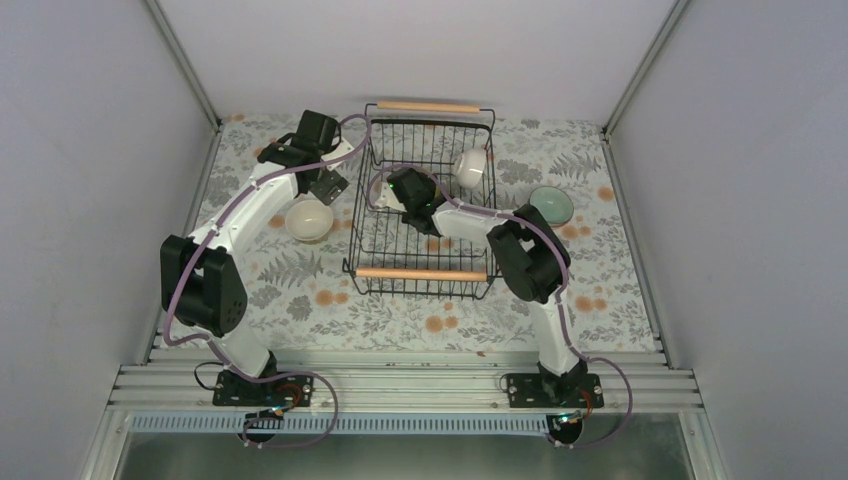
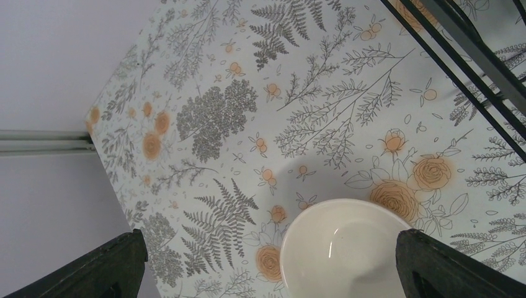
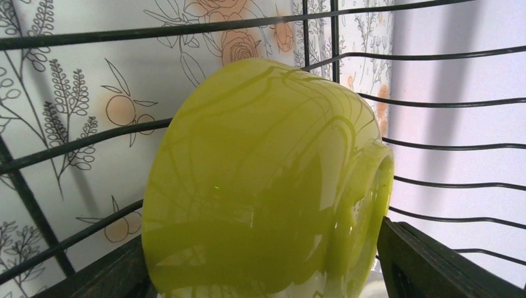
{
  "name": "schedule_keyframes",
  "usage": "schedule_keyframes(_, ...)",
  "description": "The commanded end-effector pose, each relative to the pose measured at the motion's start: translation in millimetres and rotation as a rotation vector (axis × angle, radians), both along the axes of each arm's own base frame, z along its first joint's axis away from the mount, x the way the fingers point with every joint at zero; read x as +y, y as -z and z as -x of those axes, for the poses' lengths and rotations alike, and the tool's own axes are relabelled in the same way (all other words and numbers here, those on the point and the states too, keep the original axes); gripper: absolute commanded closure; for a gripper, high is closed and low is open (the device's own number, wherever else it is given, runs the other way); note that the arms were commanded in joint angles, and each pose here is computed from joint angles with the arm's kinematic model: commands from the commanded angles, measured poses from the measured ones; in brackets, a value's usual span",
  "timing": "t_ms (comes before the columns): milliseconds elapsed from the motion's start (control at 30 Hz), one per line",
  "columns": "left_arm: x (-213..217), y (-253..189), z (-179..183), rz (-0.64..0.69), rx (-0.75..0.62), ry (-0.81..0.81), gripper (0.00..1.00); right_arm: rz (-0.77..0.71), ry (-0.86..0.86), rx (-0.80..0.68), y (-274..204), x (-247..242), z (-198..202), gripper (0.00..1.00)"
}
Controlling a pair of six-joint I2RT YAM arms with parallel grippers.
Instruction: Unload the bowls from the dish rack
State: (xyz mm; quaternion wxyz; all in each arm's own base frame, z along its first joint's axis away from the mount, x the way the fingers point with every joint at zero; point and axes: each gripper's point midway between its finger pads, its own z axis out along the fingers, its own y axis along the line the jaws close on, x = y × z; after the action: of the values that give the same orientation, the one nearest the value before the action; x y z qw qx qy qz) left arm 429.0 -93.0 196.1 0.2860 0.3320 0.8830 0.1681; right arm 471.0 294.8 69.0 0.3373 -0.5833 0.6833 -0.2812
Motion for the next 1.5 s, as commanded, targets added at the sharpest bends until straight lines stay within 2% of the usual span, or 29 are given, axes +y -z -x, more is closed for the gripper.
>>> schedule_keyframes(0, -2.6, -17.0, -2.5, 0.028, -0.033, -0.004, 0.00, -0.019, 0.029, -0.069, -44.2, -5.4, -6.6, 0.18)
schedule_keyframes(267, -3.9, -18.1, -4.3, 0.029, -0.033, -0.007, 0.00, -0.087, 0.033, -0.076, -76.5, -5.4, -17.4, 0.20)
schedule_keyframes(567, -9.7, -35.9, -6.8, 0.058, -0.075, 0.016, 0.00, -0.345, 0.038, 0.048, -129.4, -6.3, -29.9, 0.22)
schedule_keyframes(900, -16.5, -44.2, -6.9, 0.092, -0.084, 0.032, 0.00, -0.422, 0.055, 0.152, -114.1, -20.8, -27.9, 0.19)
schedule_keyframes(1067, -13.2, -50.8, -8.9, 0.077, -0.103, 0.024, 0.00, -0.393, 0.033, 0.216, -99.8, -17.0, -12.9, 0.11)
schedule_keyframes(1167, -17.2, -53.1, -10.0, 0.101, -0.099, 0.019, 0.00, -0.337, 0.035, 0.214, -77.4, -19.5, -7.4, 0.09)
schedule_keyframes(1233, -20.8, -51.4, -9.4, 0.108, -0.095, 0.022, 0.00, -0.307, 0.046, 0.209, -66.7, -23.2, -8.2, 0.04)
schedule_keyframes(1467, -21.8, -44.8, -8.0, 0.091, -0.089, 0.025, 0.00, -0.251, 0.037, 0.194, -55.9, -20.7, -11.3, 0.00)
